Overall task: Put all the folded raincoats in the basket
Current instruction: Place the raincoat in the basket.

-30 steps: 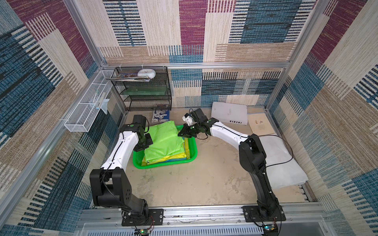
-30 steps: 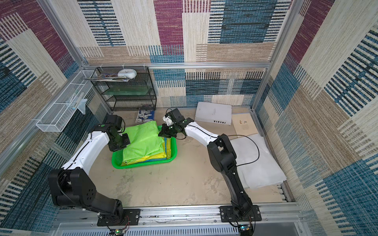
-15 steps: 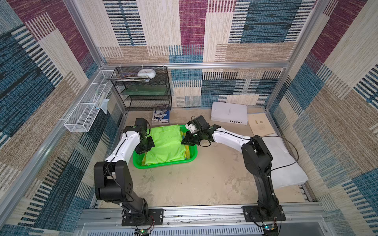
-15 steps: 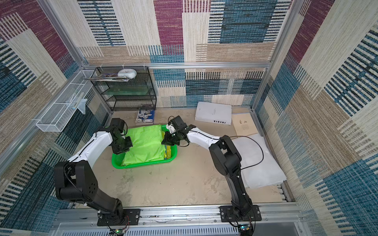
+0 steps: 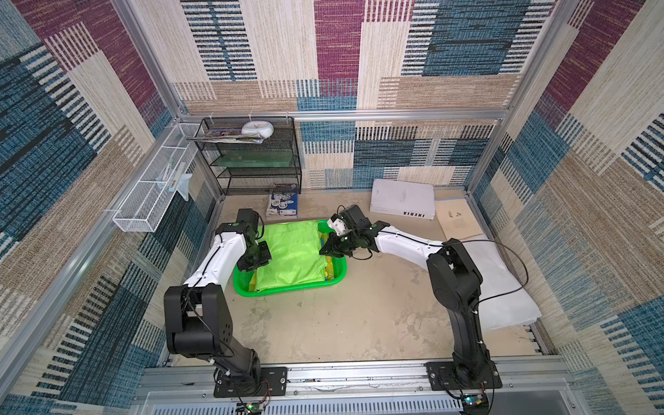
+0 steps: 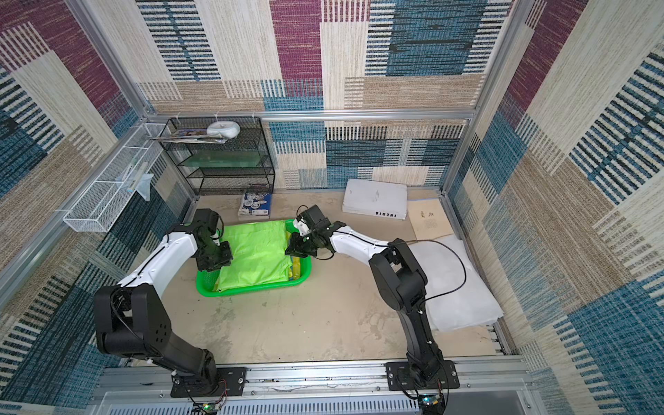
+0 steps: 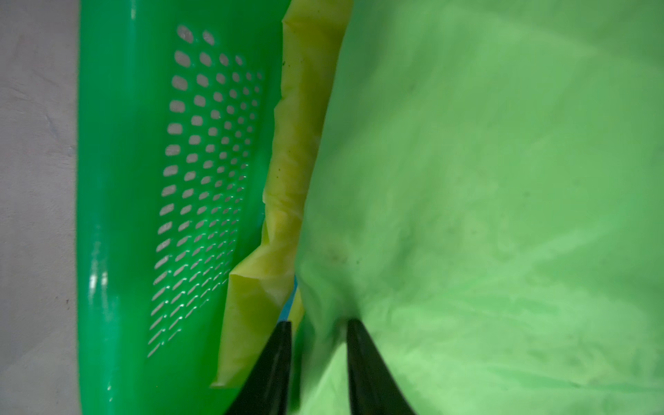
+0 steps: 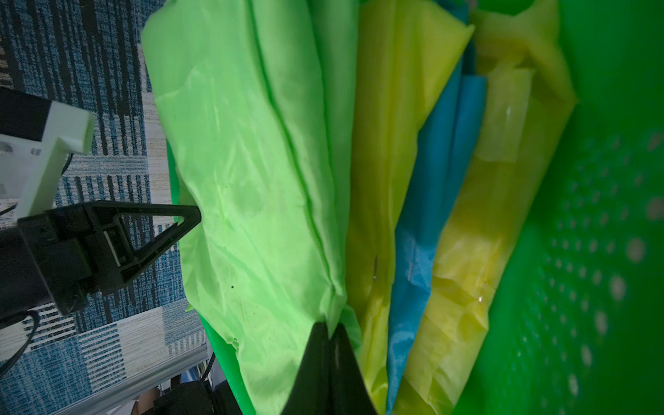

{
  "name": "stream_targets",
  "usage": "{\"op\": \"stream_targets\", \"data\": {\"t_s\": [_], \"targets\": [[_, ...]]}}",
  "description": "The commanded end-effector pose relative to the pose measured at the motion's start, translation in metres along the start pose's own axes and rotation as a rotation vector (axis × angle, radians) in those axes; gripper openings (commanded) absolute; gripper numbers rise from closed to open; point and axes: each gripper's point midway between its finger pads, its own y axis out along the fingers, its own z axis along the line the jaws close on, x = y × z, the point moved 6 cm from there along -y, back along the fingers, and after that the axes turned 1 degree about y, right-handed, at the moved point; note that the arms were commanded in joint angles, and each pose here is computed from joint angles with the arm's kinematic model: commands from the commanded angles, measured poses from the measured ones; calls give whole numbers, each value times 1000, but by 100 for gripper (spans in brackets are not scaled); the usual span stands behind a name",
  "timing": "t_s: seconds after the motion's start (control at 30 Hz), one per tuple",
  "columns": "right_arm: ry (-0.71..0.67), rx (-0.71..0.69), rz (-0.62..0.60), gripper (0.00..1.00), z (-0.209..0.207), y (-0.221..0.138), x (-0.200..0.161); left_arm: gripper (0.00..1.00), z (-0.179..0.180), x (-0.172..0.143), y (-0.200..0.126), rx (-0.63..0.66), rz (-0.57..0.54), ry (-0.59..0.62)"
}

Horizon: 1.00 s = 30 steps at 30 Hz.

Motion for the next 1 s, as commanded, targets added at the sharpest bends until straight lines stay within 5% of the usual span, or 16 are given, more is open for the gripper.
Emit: {"op": "stream_targets", "data": {"t_s": [0.0,0.07,0.27,0.5,0.77,0.97], "targets": [[-49,-21,-25,37,10,-12,5,49,3,-3,-9,14,-3,12],[-74,-42,-36,46,16,-20,7,51,4,-3,-19,11,-31,11],[-147,-146,-95,53,23,-54,13,50,-1,-6,-55,-78,-102,56],[-193,-451,-149,65,-12,-64,25,51,-14,-20,-74,-230,-103,79],[-156,-510,-78,59,-40,-35,28,51,0,-31,-62,-147,-103,70],[-168,-617,-74,48,-63,-58,13,51,-2,-42,-62,-198,-102,80]]}}
